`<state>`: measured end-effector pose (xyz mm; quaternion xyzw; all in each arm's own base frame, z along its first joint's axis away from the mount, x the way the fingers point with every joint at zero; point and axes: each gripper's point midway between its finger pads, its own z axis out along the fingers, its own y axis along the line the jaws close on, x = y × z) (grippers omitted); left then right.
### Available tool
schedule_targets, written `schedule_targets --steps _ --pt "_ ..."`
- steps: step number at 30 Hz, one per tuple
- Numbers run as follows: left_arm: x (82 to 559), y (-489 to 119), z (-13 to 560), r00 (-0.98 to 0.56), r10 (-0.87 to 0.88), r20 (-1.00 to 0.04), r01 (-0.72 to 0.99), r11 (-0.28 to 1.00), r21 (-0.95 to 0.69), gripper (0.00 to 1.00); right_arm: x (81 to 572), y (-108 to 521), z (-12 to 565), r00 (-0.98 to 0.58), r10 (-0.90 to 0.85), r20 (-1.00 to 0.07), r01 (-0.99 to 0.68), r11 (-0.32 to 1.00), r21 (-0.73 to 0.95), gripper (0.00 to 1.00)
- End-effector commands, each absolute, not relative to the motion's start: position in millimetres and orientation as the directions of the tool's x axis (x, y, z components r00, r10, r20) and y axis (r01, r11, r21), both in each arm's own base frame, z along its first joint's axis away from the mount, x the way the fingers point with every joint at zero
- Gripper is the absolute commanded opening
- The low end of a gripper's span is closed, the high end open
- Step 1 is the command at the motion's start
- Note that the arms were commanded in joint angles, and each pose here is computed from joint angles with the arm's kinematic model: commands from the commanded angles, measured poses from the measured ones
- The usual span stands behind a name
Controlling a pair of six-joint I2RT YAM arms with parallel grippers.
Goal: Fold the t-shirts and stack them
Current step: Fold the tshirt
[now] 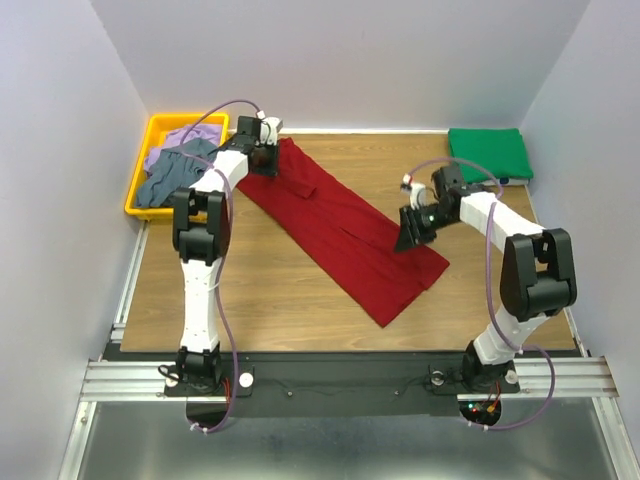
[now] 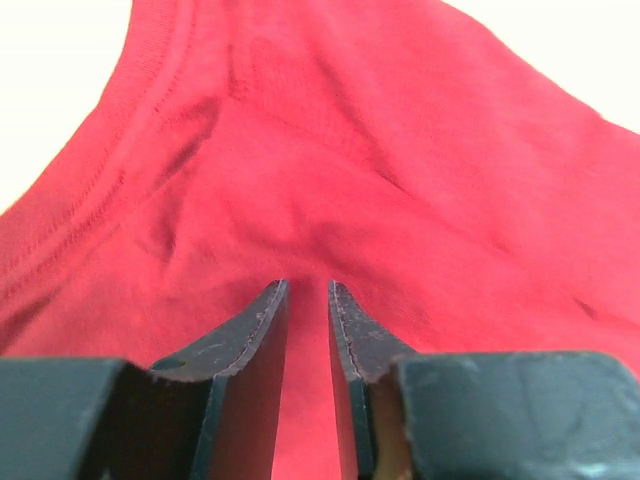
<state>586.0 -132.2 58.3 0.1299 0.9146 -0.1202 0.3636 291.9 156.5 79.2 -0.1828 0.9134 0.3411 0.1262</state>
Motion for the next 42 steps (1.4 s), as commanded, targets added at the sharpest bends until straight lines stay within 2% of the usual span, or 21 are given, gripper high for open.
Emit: schedule_targets --steps 1,4,9,15,19,24,27,28,36,39,41,42 --pt "573 -140 182 -0.521 0.087 -0.849 0.367 0.921 -0.131 0.35 353 143 122 -0.773 -0.298 -0.559 -0.559 0.737 0.380 0.32" --pt "557 -138 189 -0.530 0.047 -0.847 0.343 0.925 -0.164 0.35 370 143 100 -0.794 -0.312 -0.521 -0.546 0.743 0.388 0.30" --pt "521 -142 168 -0.582 0.039 -0.812 0.357 0.910 -0.212 0.35 391 153 77 -0.815 -0.300 -0.496 -0.534 0.722 0.439 0.26" --pt "507 -147 136 -0.641 0.028 -0.767 0.344 0.904 -0.254 0.34 388 149 45 -0.843 -0.309 -0.440 -0.502 0.745 0.439 0.18" --pt "503 -152 124 -0.658 0.038 -0.752 0.348 0.901 -0.259 0.34 361 145 26 -0.873 -0.315 -0.373 -0.468 0.757 0.456 0.15" --pt "500 -166 97 -0.686 0.083 -0.722 0.360 0.902 -0.238 0.34 298 157 14 -0.903 -0.334 -0.271 -0.430 0.728 0.534 0.15" --pt "501 -174 66 -0.736 0.108 -0.668 0.344 0.910 -0.232 0.34 261 169 12 -0.921 -0.334 -0.201 -0.386 0.703 0.598 0.15" --pt "497 -177 46 -0.771 0.123 -0.624 0.335 0.913 -0.234 0.32 256 175 14 -0.924 -0.336 -0.182 -0.374 0.698 0.610 0.15" --pt "525 -228 26 -0.744 0.222 -0.630 0.432 0.880 -0.200 0.32 221 207 49 -0.923 -0.344 -0.172 -0.351 0.567 0.745 0.27" --pt "547 -253 23 -0.722 0.248 -0.646 0.467 0.863 -0.190 0.31 230 203 44 -0.917 -0.354 -0.184 -0.373 0.598 0.709 0.29" --pt "556 -261 8 -0.728 0.259 -0.635 0.473 0.860 -0.191 0.31 243 205 51 -0.912 -0.349 -0.218 -0.396 0.600 0.695 0.34" --pt "573 -265 26 -0.689 0.249 -0.681 0.483 0.858 -0.175 0.31 249 207 58 -0.904 -0.348 -0.248 -0.417 0.594 0.688 0.35"
